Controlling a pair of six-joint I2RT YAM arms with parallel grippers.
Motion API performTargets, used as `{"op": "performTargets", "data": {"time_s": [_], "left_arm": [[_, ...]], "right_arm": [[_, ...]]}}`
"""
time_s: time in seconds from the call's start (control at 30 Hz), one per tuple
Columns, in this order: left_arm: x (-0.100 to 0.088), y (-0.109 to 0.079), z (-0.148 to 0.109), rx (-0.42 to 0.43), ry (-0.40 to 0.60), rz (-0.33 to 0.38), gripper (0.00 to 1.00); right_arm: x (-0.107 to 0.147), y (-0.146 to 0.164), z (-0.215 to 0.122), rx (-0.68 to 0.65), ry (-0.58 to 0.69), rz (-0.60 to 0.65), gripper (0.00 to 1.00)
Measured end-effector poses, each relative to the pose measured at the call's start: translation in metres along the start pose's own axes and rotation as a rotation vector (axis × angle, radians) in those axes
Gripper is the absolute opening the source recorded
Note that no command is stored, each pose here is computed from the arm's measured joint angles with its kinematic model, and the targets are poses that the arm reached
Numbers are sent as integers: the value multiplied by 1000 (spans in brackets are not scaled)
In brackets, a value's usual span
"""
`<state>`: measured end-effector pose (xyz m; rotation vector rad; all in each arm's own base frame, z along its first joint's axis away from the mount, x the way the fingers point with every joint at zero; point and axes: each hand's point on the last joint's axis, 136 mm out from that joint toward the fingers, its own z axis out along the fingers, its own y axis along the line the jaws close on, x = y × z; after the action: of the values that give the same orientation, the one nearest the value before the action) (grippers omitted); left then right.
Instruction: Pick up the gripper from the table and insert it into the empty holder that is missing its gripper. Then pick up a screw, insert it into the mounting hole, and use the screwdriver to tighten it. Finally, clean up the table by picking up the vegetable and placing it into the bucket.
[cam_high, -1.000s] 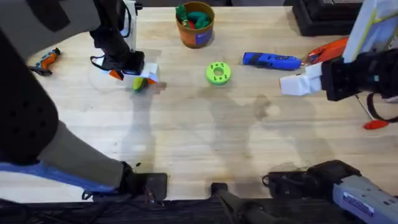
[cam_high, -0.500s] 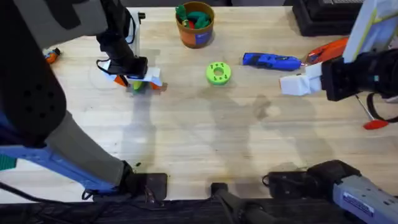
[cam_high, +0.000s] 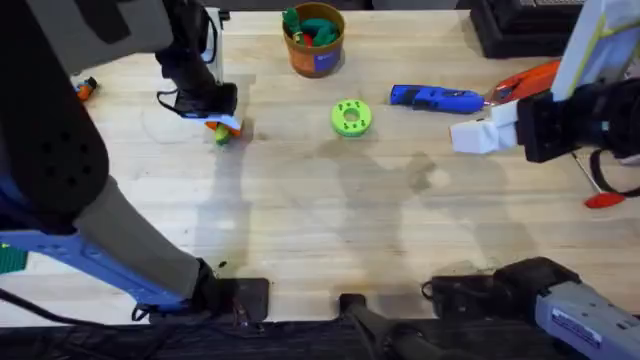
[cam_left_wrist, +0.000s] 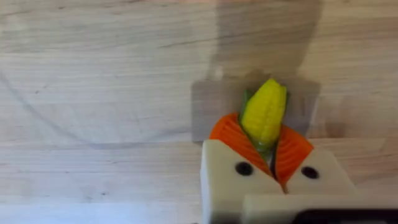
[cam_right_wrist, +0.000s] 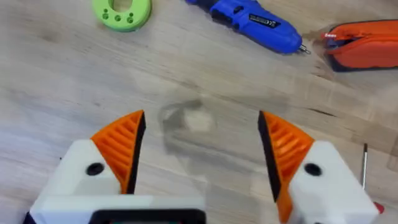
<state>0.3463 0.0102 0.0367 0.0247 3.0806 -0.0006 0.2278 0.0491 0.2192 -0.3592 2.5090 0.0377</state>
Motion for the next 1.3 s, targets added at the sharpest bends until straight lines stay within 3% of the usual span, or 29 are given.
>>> {"op": "performTargets", "data": {"time_s": [0.13, 0.27, 0.43, 0.53, 0.67, 0.77, 1.0, 1.13, 1.17, 1.3], "left_arm": [[-39, -4, -41, 31, -94, -45, 28], [-82, -20, -88, 94, -244, -28, 28], [-136, -66, -136, 161, -484, 71, 28], [-151, -100, -149, 202, -572, 137, 28], [-166, -136, -162, 253, -665, 175, 28], [-177, -150, -160, 280, -700, 174, 28], [-196, -157, -102, 288, -641, 149, 28], [-197, -162, -92, 296, -628, 154, 28], [-197, -163, -92, 297, -628, 157, 120], [-196, -165, -93, 308, -626, 159, 760]], "right_arm": [[0, 0, 0, 0, 0, 0, 983], [0, 0, 0, 0, 0, 0, 983], [0, 0, 0, 0, 0, 0, 983], [0, 0, 0, 0, -1, 0, 983], [0, 0, 0, 0, -1, 0, 983], [0, 0, 0, 0, -1, 0, 982], [0, 0, 0, 0, -1, 0, 982], [-1, 0, 0, 0, -4, 0, 981], [-2, 0, 0, 0, -7, 0, 982], [-2, 0, 0, 1, -9, 0, 982]]}}
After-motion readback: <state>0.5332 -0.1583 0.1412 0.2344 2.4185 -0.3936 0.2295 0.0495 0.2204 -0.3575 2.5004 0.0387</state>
